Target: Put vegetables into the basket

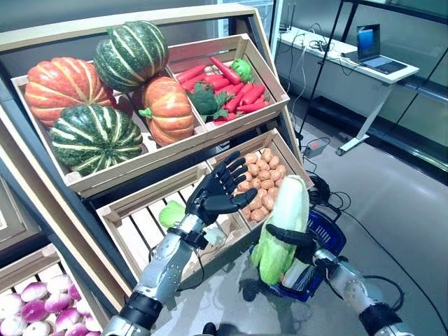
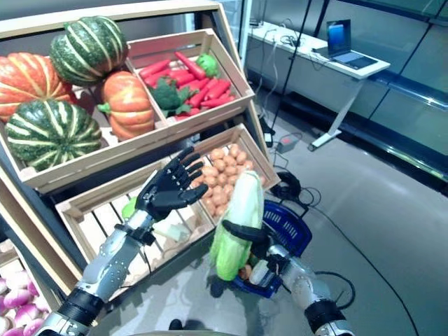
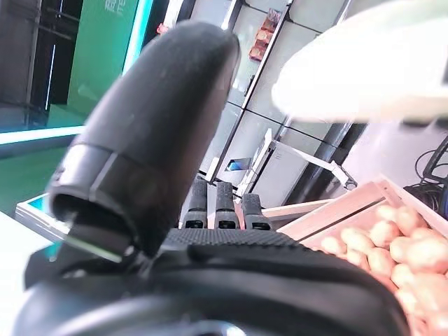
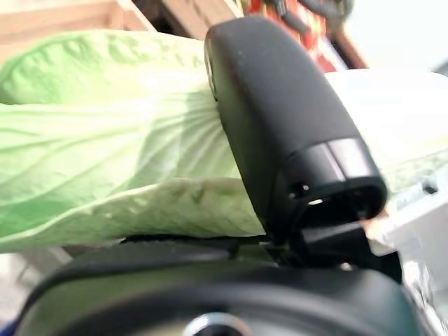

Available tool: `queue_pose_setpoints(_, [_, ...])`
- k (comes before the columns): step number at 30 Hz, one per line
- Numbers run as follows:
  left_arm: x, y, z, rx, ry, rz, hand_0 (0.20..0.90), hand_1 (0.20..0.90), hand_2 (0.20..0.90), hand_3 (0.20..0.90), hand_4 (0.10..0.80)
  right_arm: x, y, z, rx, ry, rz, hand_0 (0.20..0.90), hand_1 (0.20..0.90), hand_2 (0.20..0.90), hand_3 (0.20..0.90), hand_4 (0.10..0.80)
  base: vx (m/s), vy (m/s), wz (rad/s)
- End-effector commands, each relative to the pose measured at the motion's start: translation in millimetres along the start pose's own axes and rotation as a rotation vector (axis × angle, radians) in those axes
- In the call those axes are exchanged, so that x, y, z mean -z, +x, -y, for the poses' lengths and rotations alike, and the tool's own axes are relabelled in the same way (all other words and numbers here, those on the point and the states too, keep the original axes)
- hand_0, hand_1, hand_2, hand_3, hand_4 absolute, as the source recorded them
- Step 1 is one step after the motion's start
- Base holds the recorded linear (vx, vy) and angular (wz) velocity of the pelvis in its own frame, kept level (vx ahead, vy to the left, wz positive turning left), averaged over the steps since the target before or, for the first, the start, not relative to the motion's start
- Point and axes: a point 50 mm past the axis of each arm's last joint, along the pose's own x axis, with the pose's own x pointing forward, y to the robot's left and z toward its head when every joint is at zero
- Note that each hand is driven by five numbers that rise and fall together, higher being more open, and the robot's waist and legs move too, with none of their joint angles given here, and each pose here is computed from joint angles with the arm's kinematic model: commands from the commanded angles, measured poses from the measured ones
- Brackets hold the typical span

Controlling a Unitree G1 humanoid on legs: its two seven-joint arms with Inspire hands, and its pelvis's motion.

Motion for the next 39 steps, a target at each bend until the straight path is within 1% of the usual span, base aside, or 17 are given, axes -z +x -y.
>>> queue_pose_setpoints(1, [-41.8,16.5,5.3,0.020,0.091,0.264,0.900,0.900,0.900,0.900,0.800,-64.6,2.2,-2.7,-0.030,-0.016,0.348,0.300,0.300,0.300,0.300,0.400,0.018,-0.058,-0.09])
queue_pose_setpoints(5, [-45.6,14.9,-2.6,-0.043,0.188,0.260,0.900,0.900,0.900,0.900,0.800,-68.6,-6.2,17.4,0.077,0.011,0.374,0.300,0.300,0.300,0.300,0.400,0.034,-0.060,-0.11])
queue_pose_setpoints(8, [-53.2,15.2,-11.6,-0.116,0.377,0.259,0.900,0.900,0.900,0.900,0.800,-72.3,-10.9,32.3,0.175,0.003,0.369,0.300,0.300,0.300,0.300,0.400,0.032,-0.081,-0.07])
queue_pose_setpoints(10, [-65.7,20.9,-17.7,-0.157,0.441,0.285,0.900,0.900,0.900,0.900,0.800,-85.1,-10.3,38.0,0.215,-0.010,0.400,0.300,0.300,0.300,0.300,0.400,-0.085,-0.064,-0.06])
queue_pose_setpoints(11, [-76.5,28.1,-21.7,-0.205,0.492,0.314,0.900,0.900,0.900,0.900,0.800,-98.3,-6.5,39.1,0.245,-0.024,0.430,0.300,0.300,0.300,0.300,0.400,-0.203,-0.056,-0.06])
queue_pose_setpoints(14, [-109.9,49.0,-23.9,-0.276,0.569,0.431,0.900,0.900,0.900,0.900,0.800,-143.4,5.6,29.3,0.265,-0.075,0.516,0.300,0.300,0.300,0.300,0.400,-0.299,-0.027,-0.03])
queue_pose_setpoints(16, [-138.9,60.4,-23.7,-0.348,0.672,0.544,0.900,0.900,0.900,0.900,0.800,-180.9,6.9,20.9,0.272,-0.087,0.603,0.300,0.300,0.300,0.300,0.400,-0.344,0.031,0.00])
queue_pose_setpoints(18, [-154.4,64.8,-23.8,-0.398,0.732,0.597,0.900,0.900,0.900,0.900,0.800,-200.7,7.4,14.0,0.289,-0.110,0.650,0.300,0.300,0.300,0.300,0.400,-0.282,0.014,0.01])
queue_pose_setpoints(19, [-161.1,68.4,-24.4,-0.413,0.746,0.595,0.900,0.900,0.900,0.900,0.800,-212.4,9.5,6.7,0.291,-0.117,0.676,0.300,0.300,0.300,0.300,0.400,-0.254,0.010,-0.02])
queue_pose_setpoints(21, [-161.6,71.6,-27.0,-0.386,0.742,0.550,0.900,0.900,0.900,0.900,0.800,-223.3,11.0,-0.2,0.298,-0.118,0.698,0.300,0.300,0.300,0.300,0.400,-0.149,0.008,-0.05])
queue_pose_setpoints(23, [-165.5,73.3,-31.3,-0.404,0.729,0.536,0.900,0.900,0.900,0.900,0.800,-238.3,13.6,-11.2,0.300,-0.136,0.716,0.300,0.300,0.300,0.300,0.400,-0.122,0.024,0.00])
queue_pose_setpoints(25, [-167.9,73.5,-35.2,-0.425,0.720,0.531,0.900,0.900,0.900,0.900,0.800,-244.9,13.7,-14.3,0.307,-0.146,0.714,0.300,0.300,0.300,0.300,0.400,-0.102,0.038,0.02])
queue_pose_setpoints(27, [-180.0,74.9,-37.8,-0.451,0.735,0.563,0.900,0.900,0.900,0.900,0.800,-266.1,9.5,-20.8,0.339,-0.153,0.740,0.300,0.300,0.300,0.300,0.400,-0.136,0.052,0.07])
queue_pose_setpoints(31, [-195.7,70.7,-44.2,-0.510,0.811,0.589,0.900,0.900,0.900,0.900,0.800,-290.7,-2.5,-25.8,0.373,-0.137,0.806,0.300,0.300,0.300,0.300,0.400,-0.086,0.056,0.10])
queue_pose_setpoints(32, [-199.4,70.6,-46.3,-0.561,0.867,0.592,0.900,0.900,0.900,0.900,0.800,-299.5,-7.3,-27.6,0.390,-0.150,0.821,0.300,0.300,0.300,0.300,0.400,-0.059,0.057,0.03])
queue_pose_setpoints(39, [-220.9,66.8,-51.4,-0.674,0.977,0.623,0.900,0.900,0.900,0.900,0.800,-326.0,-19.1,-40.5,0.389,-0.159,0.867,0.300,0.300,0.300,0.300,0.400,0.004,0.019,0.02])
